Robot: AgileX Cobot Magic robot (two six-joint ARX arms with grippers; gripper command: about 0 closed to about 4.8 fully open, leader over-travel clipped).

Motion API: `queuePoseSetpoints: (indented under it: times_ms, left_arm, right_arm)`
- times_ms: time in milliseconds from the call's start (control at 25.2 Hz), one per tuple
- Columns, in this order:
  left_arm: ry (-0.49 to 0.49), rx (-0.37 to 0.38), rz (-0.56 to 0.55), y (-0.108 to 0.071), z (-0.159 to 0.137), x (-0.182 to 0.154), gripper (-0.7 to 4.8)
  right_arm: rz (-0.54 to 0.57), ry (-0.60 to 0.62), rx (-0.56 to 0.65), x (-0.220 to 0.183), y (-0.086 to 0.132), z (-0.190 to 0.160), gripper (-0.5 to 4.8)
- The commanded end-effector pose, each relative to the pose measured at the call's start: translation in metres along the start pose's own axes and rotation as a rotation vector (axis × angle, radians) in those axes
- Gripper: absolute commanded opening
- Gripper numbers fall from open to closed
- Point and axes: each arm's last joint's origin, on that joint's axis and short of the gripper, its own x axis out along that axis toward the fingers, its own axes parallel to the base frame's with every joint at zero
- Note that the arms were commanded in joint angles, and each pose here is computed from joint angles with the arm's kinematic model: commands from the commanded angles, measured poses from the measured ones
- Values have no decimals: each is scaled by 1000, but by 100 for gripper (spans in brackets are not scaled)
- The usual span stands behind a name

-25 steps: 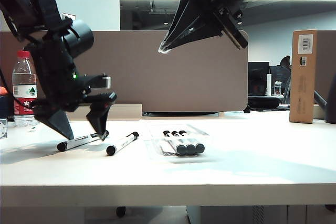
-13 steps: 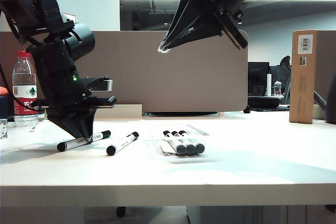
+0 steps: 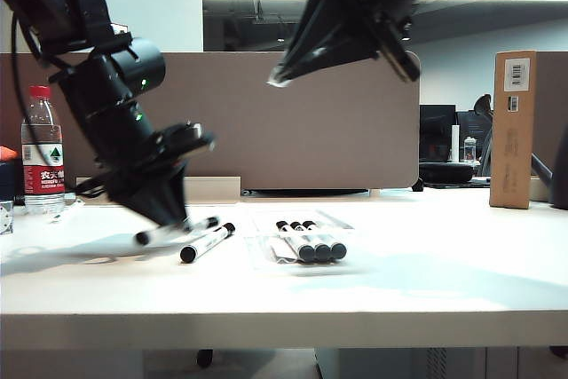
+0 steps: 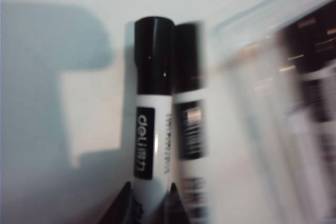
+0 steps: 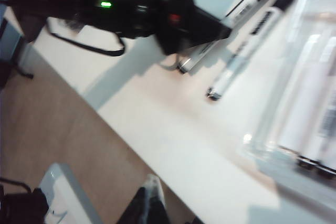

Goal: Pick up the markers scattered on the table and put them into the packaging box, making sure the markers fit the shape of the box's grooves.

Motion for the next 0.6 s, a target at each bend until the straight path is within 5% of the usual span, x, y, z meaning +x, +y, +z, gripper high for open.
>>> queuePoseSetpoints:
  times_ms: [40,397,596]
  left_arm:
    - [-40,-78,-125,-7,12,-9,-6]
    - [46,-310,-423,-25,16,-13,-6]
    - [71,-319,-359,-44,10,-5,-6]
  right_arm:
    - [-18,-32,9,-11,-6,5,-6]
    - [-183,-113,51,-27,-27,13,-6]
    - [-223,-126,34,-27,-28,13,-6]
